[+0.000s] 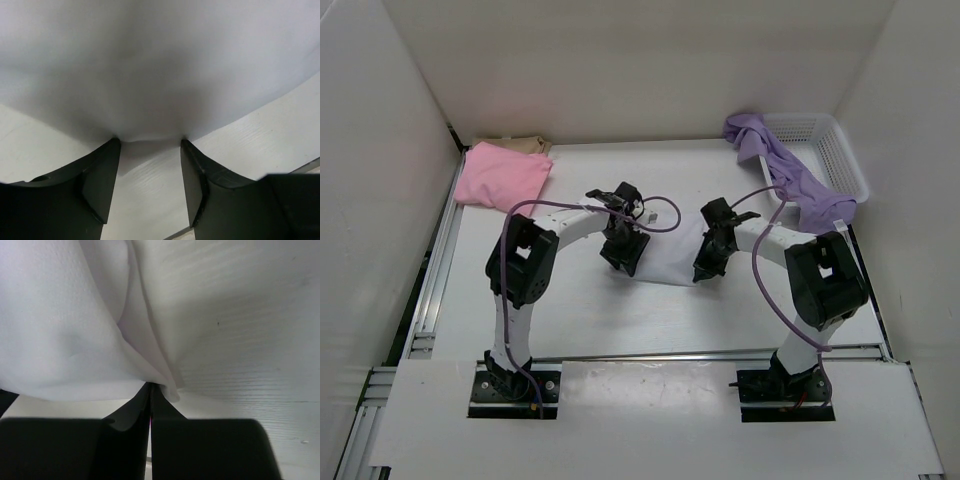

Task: Fold and stack the t-shirts
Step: Smooth out wrinkles on the folded tshirt

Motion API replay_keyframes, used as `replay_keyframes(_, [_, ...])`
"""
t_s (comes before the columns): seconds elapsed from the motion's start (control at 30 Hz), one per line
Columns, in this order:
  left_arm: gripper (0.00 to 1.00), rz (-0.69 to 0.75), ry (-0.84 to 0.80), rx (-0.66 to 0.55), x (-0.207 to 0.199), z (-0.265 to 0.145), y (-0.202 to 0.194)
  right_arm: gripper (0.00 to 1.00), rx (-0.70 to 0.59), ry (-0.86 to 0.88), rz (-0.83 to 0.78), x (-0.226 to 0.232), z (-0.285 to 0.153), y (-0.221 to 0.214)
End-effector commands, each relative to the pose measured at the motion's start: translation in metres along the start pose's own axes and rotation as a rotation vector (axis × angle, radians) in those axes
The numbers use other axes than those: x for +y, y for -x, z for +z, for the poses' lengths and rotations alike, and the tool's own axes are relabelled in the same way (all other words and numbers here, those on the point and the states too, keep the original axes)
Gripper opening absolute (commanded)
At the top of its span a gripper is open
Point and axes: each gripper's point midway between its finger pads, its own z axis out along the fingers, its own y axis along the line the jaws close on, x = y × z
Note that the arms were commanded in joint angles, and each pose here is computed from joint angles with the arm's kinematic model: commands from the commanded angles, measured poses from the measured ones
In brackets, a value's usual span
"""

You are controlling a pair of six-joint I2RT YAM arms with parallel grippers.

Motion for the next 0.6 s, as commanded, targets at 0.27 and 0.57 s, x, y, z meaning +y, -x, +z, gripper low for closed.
replay_keyframes(0.27, [0.74,-0.067,0.019,-0.268,0.035,-0.097,0.049,0.0,-0.125,-0.06,-0.171,-0.003,-0.047,0.028])
replay_keyframes(0.57, [0.81,-0.146,-0.163,-0.124,0.041,-0.039,0.059,0.03,-0.092,-0.043,-0.162,0.008,-0.039,0.031])
